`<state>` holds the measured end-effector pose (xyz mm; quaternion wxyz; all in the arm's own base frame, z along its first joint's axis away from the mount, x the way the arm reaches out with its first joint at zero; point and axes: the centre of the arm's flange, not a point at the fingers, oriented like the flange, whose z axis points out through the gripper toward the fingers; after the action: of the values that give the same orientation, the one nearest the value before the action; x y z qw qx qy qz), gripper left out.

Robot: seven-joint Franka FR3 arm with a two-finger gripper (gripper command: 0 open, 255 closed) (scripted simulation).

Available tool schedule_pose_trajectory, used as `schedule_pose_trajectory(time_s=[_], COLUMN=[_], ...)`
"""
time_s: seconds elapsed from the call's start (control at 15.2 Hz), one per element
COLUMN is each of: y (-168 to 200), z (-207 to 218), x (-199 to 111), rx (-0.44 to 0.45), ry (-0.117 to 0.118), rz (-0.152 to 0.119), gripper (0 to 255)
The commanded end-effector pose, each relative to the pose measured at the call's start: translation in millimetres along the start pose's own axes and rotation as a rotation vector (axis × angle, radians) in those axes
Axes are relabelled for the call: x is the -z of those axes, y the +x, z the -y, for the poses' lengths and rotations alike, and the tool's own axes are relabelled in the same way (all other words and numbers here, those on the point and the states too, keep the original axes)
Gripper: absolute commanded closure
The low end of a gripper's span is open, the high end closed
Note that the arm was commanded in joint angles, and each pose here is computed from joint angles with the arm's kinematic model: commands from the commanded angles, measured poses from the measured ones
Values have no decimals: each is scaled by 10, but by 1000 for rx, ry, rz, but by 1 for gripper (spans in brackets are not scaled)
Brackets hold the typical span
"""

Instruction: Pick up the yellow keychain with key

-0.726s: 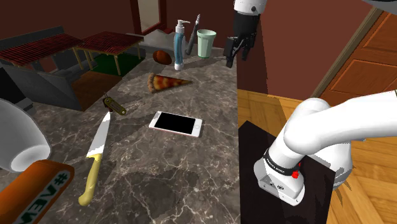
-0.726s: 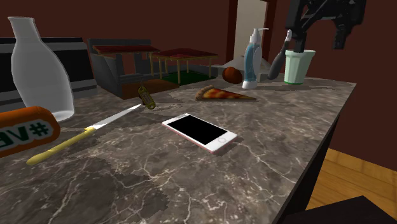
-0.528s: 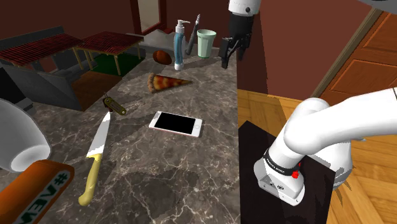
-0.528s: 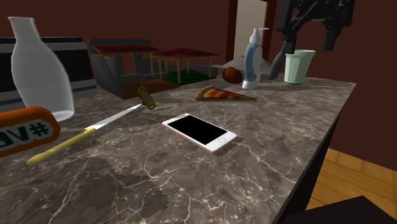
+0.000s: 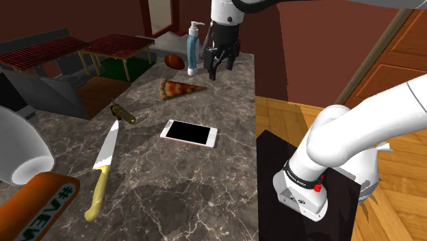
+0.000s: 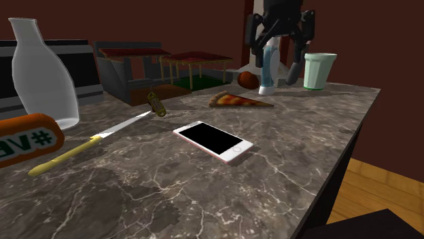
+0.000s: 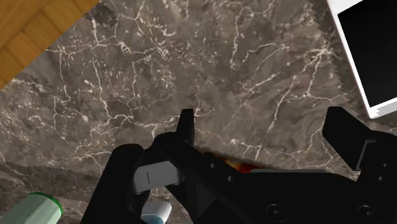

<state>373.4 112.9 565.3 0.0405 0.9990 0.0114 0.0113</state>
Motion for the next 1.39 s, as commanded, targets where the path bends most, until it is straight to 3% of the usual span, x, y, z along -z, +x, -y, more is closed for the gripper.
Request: schedule_pose_trajectory(time_s=[0.0, 1.32], y=[158, 1443], z=[223, 2477], x=[-22, -430], rx=[17, 183], ry=[-4, -55], rz=[-9, -90], gripper=[0, 0])
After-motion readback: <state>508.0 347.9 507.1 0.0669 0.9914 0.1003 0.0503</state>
